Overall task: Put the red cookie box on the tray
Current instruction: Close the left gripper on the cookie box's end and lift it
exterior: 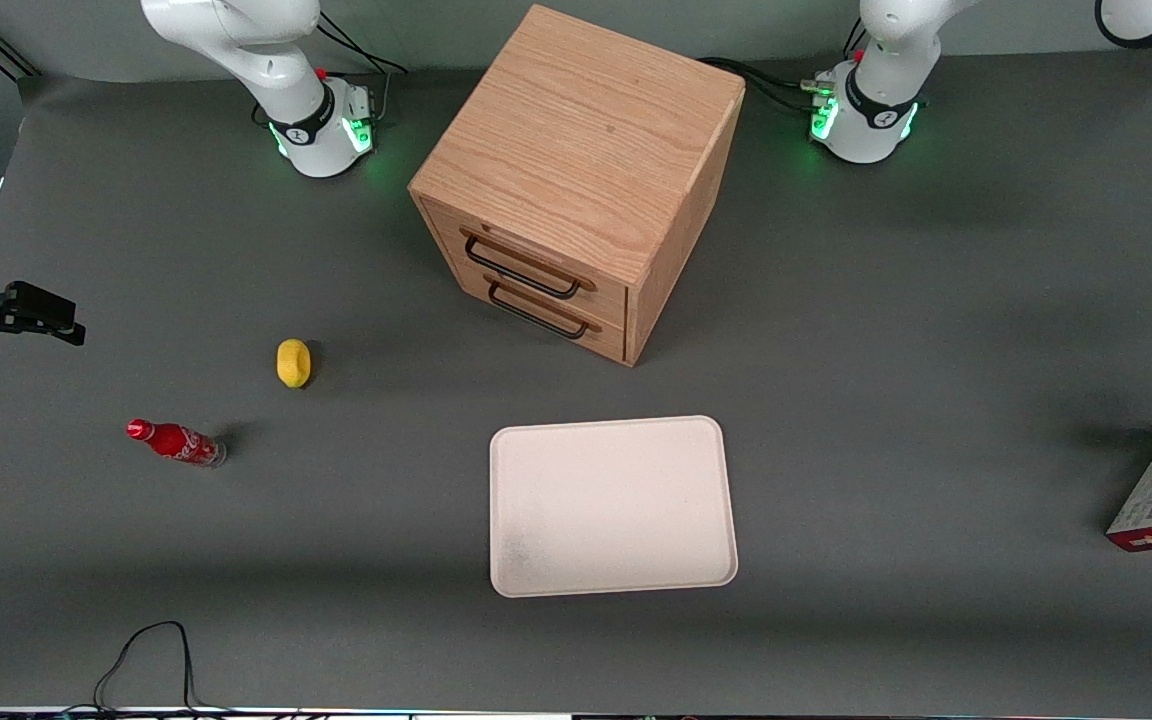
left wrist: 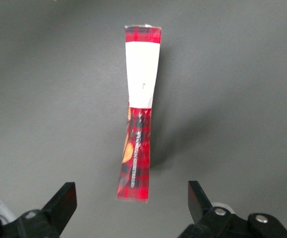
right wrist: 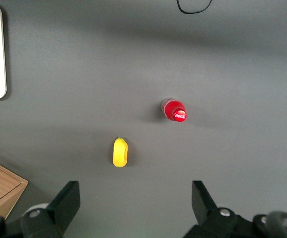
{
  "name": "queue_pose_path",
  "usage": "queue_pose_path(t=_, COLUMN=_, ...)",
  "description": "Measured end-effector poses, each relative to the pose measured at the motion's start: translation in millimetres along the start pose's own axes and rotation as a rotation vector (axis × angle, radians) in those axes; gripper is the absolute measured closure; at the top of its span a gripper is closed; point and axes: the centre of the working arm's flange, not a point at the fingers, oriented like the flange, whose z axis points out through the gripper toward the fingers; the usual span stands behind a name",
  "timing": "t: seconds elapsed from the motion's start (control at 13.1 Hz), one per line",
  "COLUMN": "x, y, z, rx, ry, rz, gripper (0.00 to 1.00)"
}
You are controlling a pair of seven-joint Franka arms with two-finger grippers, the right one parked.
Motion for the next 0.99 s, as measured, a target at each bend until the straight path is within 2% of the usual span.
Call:
queue_pose_path(t=0.15, x=1.9, y=0.9, z=29.6, rx=0.002, ry=0.005, rz=0.003, gripper=0.0)
queue_pose_path(t=0.38, x=7.5, y=5.7, z=60.2, rx=0.031, ry=0.03, rz=0.009, gripper=0.0)
queue_pose_path(t=0.84, x=27.9, y=17.2, z=92.7, rx=0.008, ry=0.059, rz=0.016, gripper=0.0)
queue_pose_path(t=0.99, x=29.1, y=17.7, z=92.7, rx=0.008, ry=0.059, rz=0.017, gripper=0.2)
